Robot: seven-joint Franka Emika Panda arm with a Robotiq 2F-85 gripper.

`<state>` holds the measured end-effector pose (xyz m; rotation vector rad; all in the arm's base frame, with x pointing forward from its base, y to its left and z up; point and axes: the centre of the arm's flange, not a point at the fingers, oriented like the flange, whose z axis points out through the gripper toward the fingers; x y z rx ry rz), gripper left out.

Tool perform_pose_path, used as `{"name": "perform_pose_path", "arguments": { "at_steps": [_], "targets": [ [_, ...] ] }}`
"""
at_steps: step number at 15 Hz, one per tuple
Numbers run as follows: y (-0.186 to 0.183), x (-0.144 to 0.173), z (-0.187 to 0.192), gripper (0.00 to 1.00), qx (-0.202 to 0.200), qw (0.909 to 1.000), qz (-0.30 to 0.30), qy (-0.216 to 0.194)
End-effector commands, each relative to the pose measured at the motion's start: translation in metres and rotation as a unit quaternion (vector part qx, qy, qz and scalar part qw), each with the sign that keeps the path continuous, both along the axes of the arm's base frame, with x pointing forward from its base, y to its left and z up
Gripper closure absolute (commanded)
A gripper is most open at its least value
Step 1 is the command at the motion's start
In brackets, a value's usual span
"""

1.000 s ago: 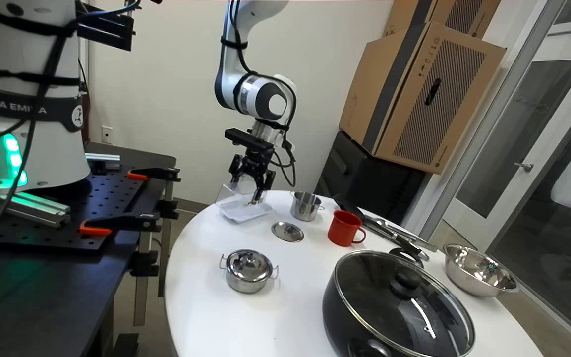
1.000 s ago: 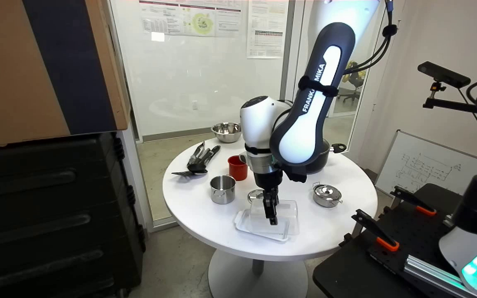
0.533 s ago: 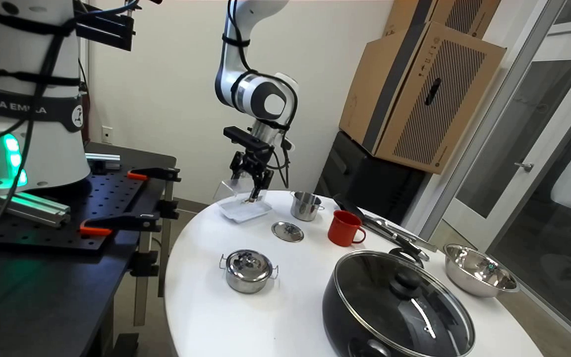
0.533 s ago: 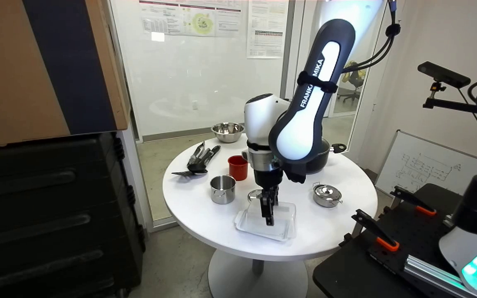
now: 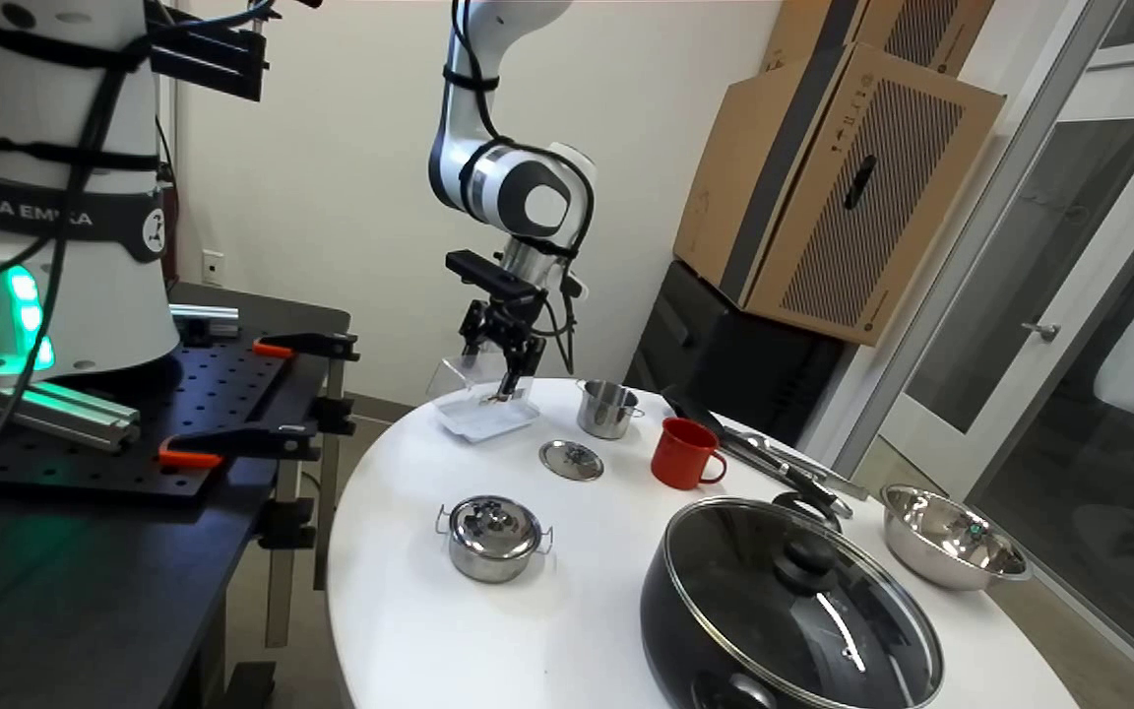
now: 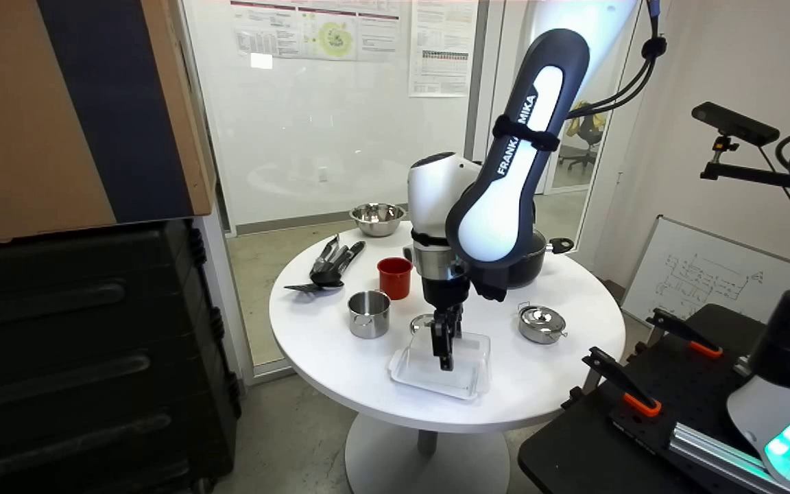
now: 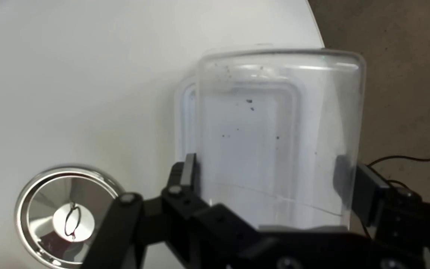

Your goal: Pick up the plastic lunch box and put it on the white lid. Pick up the lid from the table and put it on the silver pot. Pick up the lid from the other silver pot and put it on the table.

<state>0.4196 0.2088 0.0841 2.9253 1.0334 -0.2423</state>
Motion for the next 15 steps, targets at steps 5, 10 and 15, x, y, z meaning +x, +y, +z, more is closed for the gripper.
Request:
{"name": "perform_pose_path", "arguments": {
  "at_steps": [5,10,15],
  "targets": [
    [-0.0046,-0.0027,0.0070,0.36,-0.010,0.9997,0.012,-0.019],
    [-0.0056,-0.0025,0.0029,0.36,-0.024,0.9990,0.028,-0.025],
    [-0.0020,-0.0035,-0.0015,0.36,-0.029,0.9982,0.044,-0.028]
  ]
}}
